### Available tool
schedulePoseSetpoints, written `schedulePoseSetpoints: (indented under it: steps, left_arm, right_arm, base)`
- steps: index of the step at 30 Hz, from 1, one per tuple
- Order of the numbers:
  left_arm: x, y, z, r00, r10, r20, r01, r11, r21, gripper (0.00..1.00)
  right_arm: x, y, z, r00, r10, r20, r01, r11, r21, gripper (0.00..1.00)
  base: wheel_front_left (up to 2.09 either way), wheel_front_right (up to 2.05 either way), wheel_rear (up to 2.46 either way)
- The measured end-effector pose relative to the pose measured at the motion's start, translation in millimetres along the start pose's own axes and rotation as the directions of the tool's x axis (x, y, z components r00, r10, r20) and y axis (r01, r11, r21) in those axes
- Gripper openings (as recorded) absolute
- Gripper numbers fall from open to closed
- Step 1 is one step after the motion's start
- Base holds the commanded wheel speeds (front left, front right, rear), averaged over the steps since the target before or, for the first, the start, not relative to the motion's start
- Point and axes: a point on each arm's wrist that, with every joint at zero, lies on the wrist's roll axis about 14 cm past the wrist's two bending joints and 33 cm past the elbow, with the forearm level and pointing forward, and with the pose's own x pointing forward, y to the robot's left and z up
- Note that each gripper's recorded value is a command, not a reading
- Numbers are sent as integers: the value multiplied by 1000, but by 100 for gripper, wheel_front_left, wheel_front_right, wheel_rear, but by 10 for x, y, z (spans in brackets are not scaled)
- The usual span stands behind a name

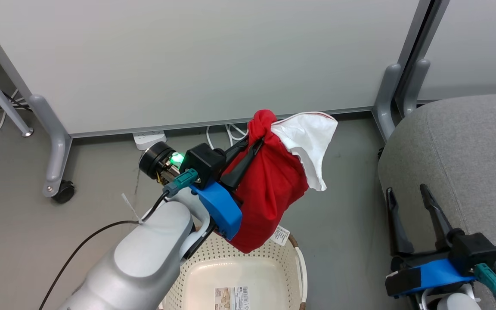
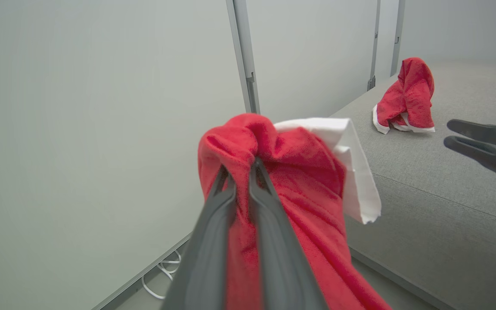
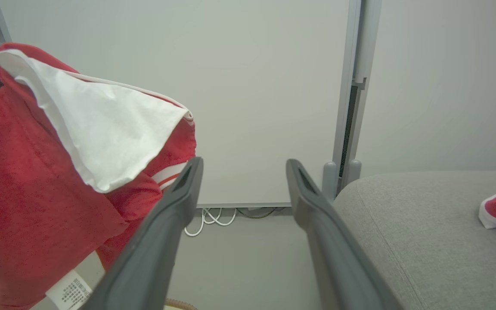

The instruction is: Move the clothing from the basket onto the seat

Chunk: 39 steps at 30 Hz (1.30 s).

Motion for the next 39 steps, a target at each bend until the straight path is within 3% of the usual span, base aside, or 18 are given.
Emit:
schedulePoseSetpoints:
  steps: [11, 24, 39]
  left_arm:
    - [9, 45, -168, 999, 6, -35, -6, 1000, -16, 0]
    - [87, 144, -246, 999, 14, -46, -15, 1000, -21, 0]
    - [107, 240, -357, 998, 31, -62, -33, 999, -38, 0]
  right_arm:
    - [24, 549, -199, 986, 158, -51, -156, 987, 49, 100]
    - [33, 1513, -439, 888, 447, -108, -436, 893, 109, 100]
    - [481, 1879, -526, 821, 558, -117, -550, 829, 100, 100]
  base:
    - [0, 0, 0]
    - [0, 0, 0]
    - [0, 0, 0]
